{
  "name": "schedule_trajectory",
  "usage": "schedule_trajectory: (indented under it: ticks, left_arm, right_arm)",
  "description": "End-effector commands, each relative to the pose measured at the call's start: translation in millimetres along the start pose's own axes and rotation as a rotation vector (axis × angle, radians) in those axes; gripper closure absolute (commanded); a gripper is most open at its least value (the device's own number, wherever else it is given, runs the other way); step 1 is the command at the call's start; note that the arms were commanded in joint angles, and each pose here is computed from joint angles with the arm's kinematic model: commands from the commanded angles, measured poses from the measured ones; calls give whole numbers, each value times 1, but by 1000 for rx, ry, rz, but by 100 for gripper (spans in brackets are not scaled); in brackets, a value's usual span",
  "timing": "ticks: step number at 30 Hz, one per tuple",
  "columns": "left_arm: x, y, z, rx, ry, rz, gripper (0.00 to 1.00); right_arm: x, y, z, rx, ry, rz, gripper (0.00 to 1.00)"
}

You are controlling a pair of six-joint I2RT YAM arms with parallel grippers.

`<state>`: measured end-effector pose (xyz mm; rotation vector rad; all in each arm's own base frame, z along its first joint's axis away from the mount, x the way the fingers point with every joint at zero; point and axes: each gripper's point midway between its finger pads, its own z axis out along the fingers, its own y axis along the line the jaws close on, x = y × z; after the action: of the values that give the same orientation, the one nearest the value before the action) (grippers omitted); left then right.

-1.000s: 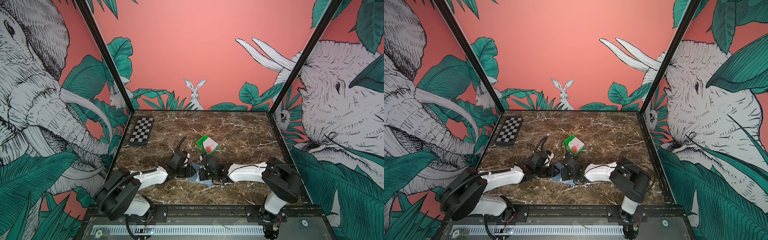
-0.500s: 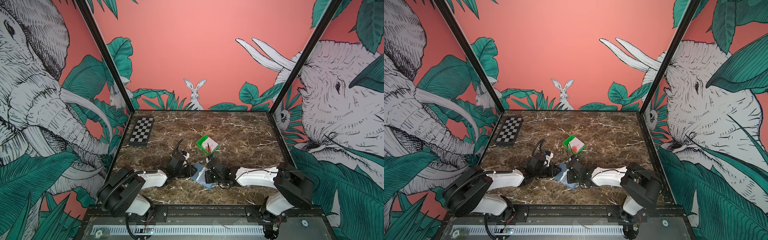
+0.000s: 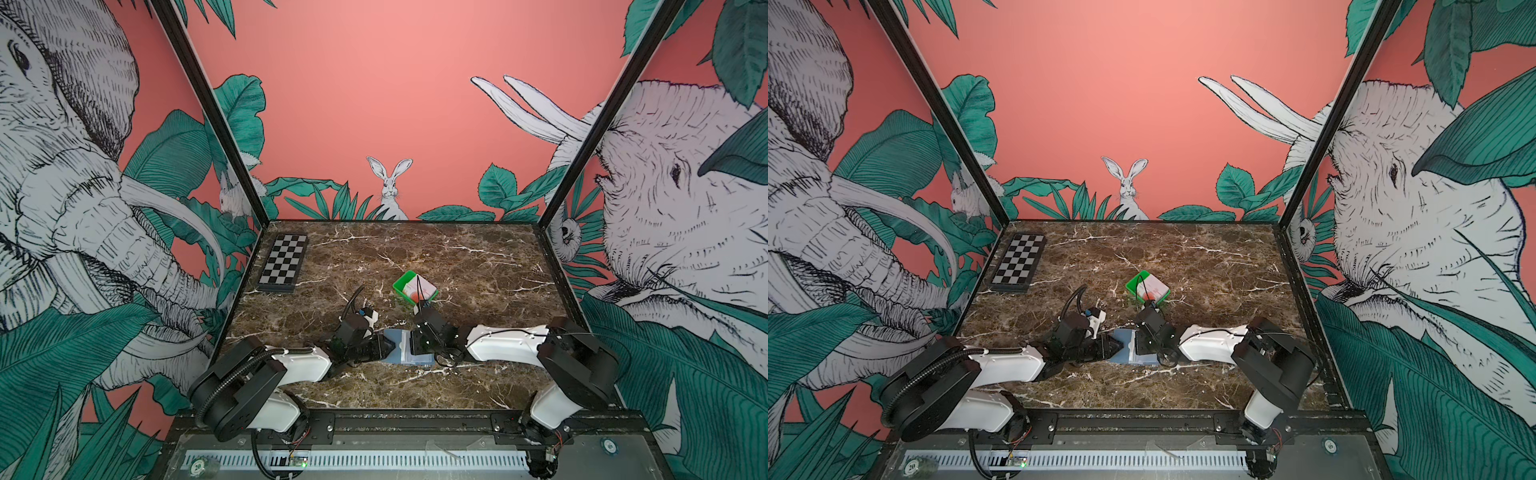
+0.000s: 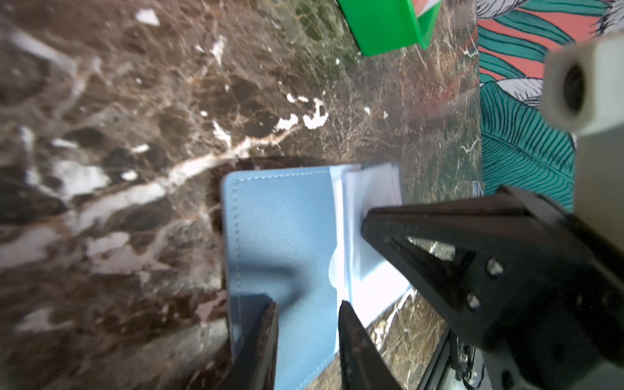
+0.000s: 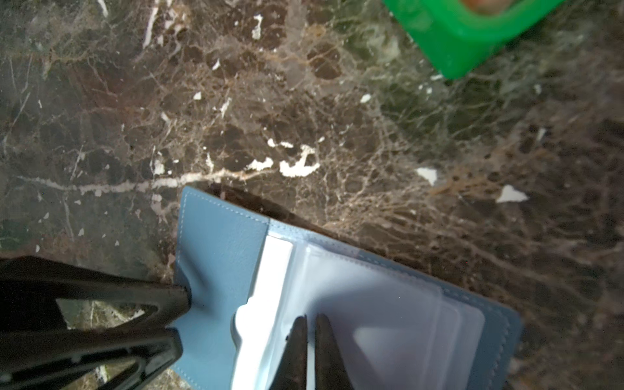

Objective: Insert credit cards into a card holder
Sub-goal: Open the card holder at the center of the table.

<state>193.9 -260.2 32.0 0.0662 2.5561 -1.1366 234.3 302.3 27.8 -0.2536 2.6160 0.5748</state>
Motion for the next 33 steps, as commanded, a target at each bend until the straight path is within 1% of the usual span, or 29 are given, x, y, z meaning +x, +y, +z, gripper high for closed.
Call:
schedule_trajectory:
  ticks: [1,7,9,16,18,22,28,33]
  left_arm:
    - [17,5,-1,-22,62,0,67]
    - [11,-7,-3,11,39,36,66]
    - [6,-11,-5,12,25,49,66]
    - [-10,-27,-4,16,14,102,66]
    - [-12,-27,-3,7,12,107,66]
    - [-15,-29,1,2,18,118,66]
    - [-19,-31,11,3,30,124,66]
    - [-15,-15,16,-56,43,101,66]
  right_arm:
    - [-2,-16,4,72,8,-26,91]
    - [-7,-13,-7,63,-8,-50,89]
    - [-11,-10,-19,38,-37,-54,88]
    - [-9,-16,-37,36,-59,-85,79]
    - [-7,-19,-40,48,-57,-88,78]
    - [-1,-20,-40,45,-32,-83,79]
    - [11,-25,-33,39,-2,-59,83]
    - [20,-34,-29,73,22,-48,85]
